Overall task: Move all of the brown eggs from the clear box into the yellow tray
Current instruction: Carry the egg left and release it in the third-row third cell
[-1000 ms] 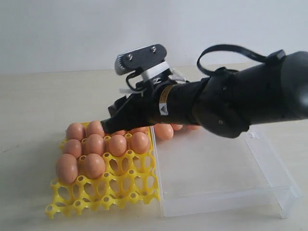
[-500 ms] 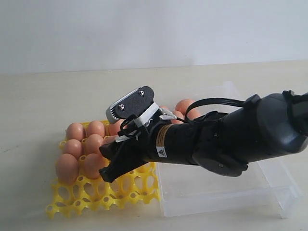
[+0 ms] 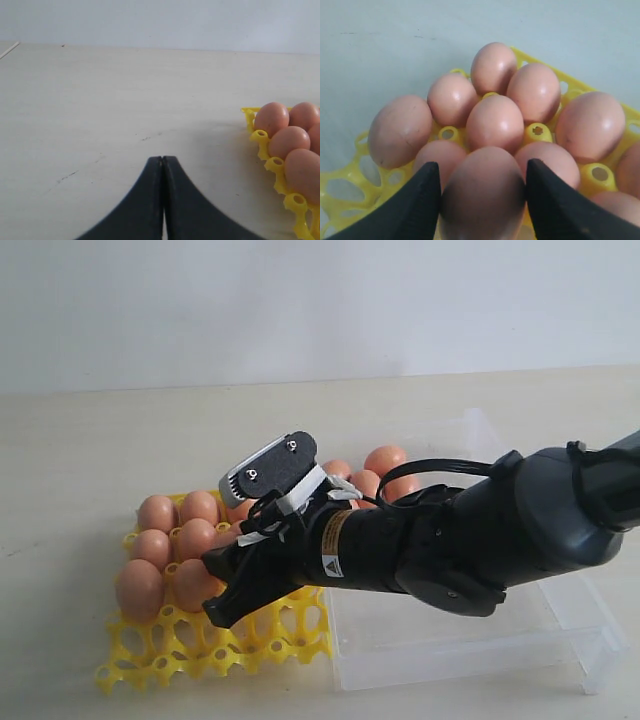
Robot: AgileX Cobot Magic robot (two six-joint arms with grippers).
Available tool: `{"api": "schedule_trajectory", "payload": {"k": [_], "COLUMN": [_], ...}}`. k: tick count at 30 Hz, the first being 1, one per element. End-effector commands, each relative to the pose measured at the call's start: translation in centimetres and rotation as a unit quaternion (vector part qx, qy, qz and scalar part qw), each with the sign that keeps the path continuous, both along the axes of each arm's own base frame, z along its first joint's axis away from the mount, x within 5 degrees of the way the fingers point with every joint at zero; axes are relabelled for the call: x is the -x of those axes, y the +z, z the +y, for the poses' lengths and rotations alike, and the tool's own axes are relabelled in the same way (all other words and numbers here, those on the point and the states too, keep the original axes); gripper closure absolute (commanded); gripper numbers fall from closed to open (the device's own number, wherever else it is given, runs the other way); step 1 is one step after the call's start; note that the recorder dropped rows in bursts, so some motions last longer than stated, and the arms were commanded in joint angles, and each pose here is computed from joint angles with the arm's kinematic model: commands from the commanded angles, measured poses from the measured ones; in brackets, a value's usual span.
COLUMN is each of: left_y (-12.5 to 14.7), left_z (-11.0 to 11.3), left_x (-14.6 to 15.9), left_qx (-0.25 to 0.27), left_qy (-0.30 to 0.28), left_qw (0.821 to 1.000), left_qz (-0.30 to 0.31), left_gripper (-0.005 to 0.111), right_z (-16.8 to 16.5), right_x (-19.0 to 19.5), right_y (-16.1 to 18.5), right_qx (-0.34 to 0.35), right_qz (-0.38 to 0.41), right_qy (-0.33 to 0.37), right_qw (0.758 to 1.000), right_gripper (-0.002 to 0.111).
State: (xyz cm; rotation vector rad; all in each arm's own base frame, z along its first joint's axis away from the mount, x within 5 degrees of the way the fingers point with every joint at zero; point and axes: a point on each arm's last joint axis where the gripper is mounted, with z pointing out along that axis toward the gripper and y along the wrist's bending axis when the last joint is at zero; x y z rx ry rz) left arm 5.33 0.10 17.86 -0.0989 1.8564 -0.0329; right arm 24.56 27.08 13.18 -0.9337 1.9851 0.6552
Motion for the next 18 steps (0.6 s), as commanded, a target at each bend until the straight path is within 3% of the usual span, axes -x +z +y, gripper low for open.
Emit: {"api": "schedule_trajectory", "payload": {"k": [1, 6, 11, 14, 18], "left_y": [0.3, 0.3, 0.3, 0.3, 0.3], "left_z": [0.0, 0.0, 0.0, 0.0, 0.0], "left_x": [0.0, 0.0, 0.0, 0.0, 0.0], "left_qx": [0.004, 0.004, 0.004, 0.004, 0.004], "left_qy": [-0.002, -0.002, -0.002, -0.002, -0.002], "left_qw": [1.0, 1.0, 1.0, 1.0, 1.0], "left_qz": [-0.01, -0.01, -0.01, -0.01, -0.01], "left_gripper": [0.107, 0.107, 0.107, 0.107, 0.107], "right_z": [0.1, 0.1, -0.4, -1.4, -3.8], "right_x": [0.1, 0.1, 0.2, 0.5, 0.7], "right_y": [0.0, 0.0, 1.6, 4.2, 7.9], "right_qx": [-0.006, -0.004, 0.013, 0.032, 0.075], "right_qz": [-0.007, -0.005, -0.009, -0.018, -0.05], "right_qy": [0.008, 0.006, -0.004, -0.021, -0.042], "right_qw": [1.0, 1.0, 1.0, 0.999, 0.995], "right_gripper": [0.066, 0.043, 0.043, 0.054, 0.09]}}
